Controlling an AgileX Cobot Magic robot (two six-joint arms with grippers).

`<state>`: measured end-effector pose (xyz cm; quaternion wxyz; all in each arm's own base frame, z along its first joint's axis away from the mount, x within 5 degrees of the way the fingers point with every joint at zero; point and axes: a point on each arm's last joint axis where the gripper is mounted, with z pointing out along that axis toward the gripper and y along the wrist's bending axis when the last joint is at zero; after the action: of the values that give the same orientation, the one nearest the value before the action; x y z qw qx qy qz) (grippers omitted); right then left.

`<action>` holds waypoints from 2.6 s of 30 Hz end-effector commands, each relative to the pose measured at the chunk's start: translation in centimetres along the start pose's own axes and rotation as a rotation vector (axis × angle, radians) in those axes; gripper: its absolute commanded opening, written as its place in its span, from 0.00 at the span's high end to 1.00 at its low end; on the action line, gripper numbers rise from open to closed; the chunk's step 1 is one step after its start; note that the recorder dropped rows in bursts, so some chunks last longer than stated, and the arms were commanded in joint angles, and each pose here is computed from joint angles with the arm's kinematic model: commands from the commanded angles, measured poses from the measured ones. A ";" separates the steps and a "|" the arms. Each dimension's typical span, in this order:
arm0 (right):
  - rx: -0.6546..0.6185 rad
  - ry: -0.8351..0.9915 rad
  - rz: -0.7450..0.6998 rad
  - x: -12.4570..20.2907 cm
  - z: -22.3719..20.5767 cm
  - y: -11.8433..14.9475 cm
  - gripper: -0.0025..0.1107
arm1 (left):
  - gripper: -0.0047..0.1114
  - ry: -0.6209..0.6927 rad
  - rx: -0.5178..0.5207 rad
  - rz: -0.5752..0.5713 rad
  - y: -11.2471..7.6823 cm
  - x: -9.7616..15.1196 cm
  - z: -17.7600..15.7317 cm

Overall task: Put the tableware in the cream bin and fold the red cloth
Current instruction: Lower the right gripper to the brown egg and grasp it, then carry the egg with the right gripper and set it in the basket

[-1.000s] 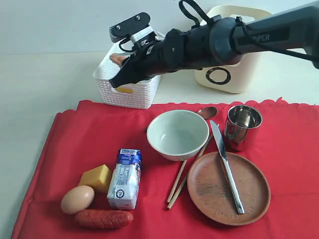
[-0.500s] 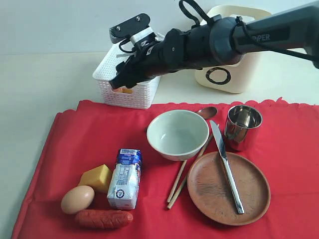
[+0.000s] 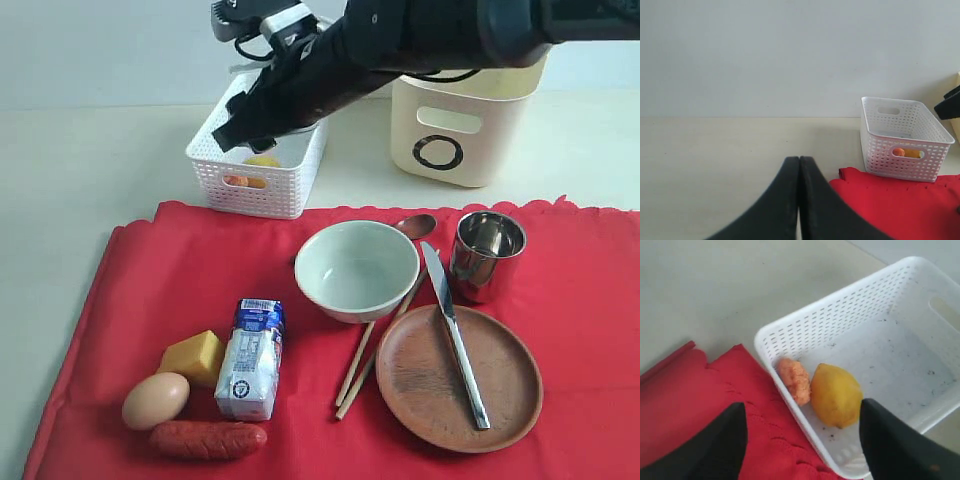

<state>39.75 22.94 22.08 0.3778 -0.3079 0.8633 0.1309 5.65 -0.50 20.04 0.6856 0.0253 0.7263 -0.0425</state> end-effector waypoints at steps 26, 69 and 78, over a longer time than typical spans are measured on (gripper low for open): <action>-0.506 0.314 -0.747 4.8 0.3 16.9 0.43 | 0.95 -0.007 -0.001 -0.006 0.0 0.0 0.0; -0.471 0.310 -0.637 5.2 3.7 18.2 0.98 | 0.95 -0.007 -0.001 -0.005 0.0 0.0 0.0; -0.244 0.043 -0.366 -1.4 0.4 11.7 0.98 | 0.95 -0.007 -0.001 -0.006 0.0 0.0 0.0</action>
<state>31.04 34.30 21.10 0.2847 -0.5627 0.7594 0.1601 5.65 -0.50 20.04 0.6856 0.0253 0.7263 -0.0425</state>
